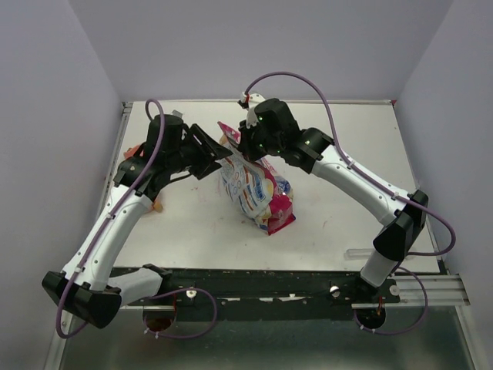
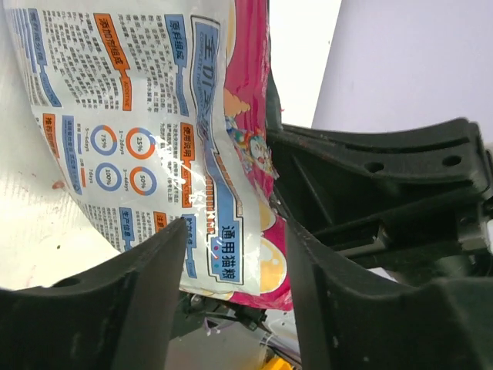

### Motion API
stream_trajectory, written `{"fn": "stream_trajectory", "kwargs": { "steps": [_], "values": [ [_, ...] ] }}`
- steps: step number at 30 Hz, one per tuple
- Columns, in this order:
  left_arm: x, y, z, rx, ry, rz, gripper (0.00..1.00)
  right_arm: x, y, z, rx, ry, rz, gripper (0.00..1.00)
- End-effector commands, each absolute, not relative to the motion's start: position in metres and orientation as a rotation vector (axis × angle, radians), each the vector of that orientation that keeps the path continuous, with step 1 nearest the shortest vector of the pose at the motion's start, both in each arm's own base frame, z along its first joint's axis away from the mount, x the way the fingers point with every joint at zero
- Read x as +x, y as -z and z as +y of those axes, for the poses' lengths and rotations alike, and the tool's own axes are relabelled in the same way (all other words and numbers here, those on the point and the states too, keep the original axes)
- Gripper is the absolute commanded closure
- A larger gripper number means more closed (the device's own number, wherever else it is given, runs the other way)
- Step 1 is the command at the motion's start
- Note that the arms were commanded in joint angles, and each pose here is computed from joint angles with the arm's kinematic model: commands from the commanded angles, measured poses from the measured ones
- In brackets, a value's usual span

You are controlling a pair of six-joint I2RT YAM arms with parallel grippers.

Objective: Serve the pet food

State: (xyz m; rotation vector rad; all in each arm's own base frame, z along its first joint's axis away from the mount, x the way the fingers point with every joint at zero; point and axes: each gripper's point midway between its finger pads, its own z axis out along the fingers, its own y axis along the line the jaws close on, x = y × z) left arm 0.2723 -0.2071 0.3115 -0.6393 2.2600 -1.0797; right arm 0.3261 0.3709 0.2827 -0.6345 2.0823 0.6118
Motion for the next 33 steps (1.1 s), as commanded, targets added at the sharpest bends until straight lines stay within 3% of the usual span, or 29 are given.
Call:
{"fn": "stream_trajectory", "kwargs": {
  "steps": [1,4,6,15,22,28,33],
  "values": [
    [0.288,-0.312,-0.206,-0.704,1.068,2.257,0.35,0.314,-0.269,0.370,-0.665,-0.638,2.135,0.99],
    [0.298,-0.316,-0.211,-0.709,1.060,2.278,0.26,0.314,-0.271,0.369,-0.663,-0.631,2.132,0.99],
    [0.302,-0.314,-0.212,-0.728,1.046,2.287,0.26,0.314,-0.274,0.369,-0.661,-0.636,2.127,0.99],
    [0.309,-0.294,-0.214,-0.790,0.999,2.344,0.48,0.316,-0.282,0.370,-0.657,-0.637,2.118,0.99],
    [0.318,-0.280,-0.219,-0.795,0.966,2.384,0.49,0.314,-0.284,0.370,-0.660,-0.646,2.119,0.99],
    [0.320,-0.278,-0.223,-0.774,0.948,2.400,0.39,0.313,-0.287,0.370,-0.659,-0.653,2.119,0.99],
    [0.321,-0.264,-0.229,-0.804,0.929,2.446,0.49,0.312,-0.291,0.373,-0.657,-0.672,2.119,0.99]
  ]
}}
